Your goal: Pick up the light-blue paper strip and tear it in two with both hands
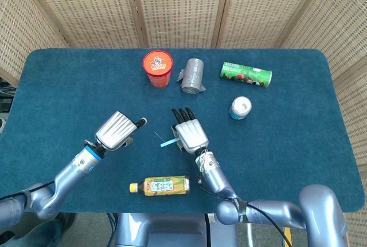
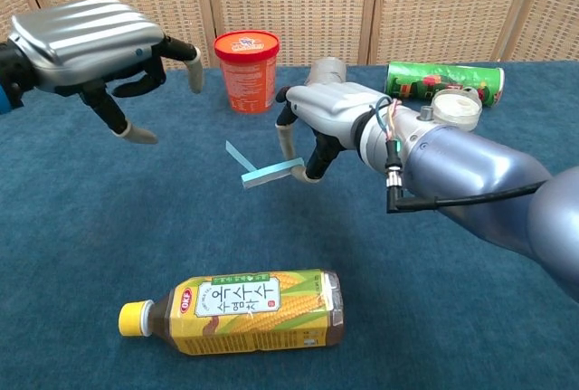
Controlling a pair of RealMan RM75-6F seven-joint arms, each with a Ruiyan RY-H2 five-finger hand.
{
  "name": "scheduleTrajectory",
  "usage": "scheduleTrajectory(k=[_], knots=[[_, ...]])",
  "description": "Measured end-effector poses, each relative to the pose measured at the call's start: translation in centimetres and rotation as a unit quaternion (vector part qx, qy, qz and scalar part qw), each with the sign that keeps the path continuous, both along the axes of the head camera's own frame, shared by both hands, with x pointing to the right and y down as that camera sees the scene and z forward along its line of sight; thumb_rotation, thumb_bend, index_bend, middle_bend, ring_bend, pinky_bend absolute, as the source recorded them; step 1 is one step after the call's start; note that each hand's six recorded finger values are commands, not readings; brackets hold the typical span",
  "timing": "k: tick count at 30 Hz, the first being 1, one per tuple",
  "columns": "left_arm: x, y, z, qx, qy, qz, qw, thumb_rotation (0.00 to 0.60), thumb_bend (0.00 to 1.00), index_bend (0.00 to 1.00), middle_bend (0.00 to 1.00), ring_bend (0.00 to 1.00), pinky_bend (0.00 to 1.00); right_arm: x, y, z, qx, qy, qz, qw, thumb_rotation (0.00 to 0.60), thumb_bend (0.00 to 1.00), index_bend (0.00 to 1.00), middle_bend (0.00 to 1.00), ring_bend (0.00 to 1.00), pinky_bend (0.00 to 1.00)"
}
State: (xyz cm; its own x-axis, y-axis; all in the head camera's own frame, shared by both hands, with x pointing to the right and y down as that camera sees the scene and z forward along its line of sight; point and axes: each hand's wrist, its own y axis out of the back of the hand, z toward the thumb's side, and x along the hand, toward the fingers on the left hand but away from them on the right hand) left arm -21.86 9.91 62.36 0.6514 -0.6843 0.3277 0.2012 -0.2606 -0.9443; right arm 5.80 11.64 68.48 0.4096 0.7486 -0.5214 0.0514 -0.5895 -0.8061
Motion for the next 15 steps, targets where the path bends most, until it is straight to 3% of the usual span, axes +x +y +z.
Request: scheduleTrajectory(k=[5, 15], knots=[[1.5, 0.5, 1.9, -0.012, 0.007, 0.003, 0.9999, 0.600, 0.02, 0.40, 0.89, 0.88, 0.92, 0.0, 0.1, 0.2, -0.002, -0.001, 0.002, 1.0000, 0.600, 0.52, 0.58, 0.05, 0.00, 0.00], [3.3, 0.5, 3.6, -0.016, 0.007, 0.005, 0.9998, 0.600, 0.07, 0.41, 0.89, 0.88, 0.92, -0.1, 0.0, 0.1, -0.002, -0.004, 0.000, 1.0000, 0.600, 0.54, 0.58, 0.05, 0.00, 0.00]])
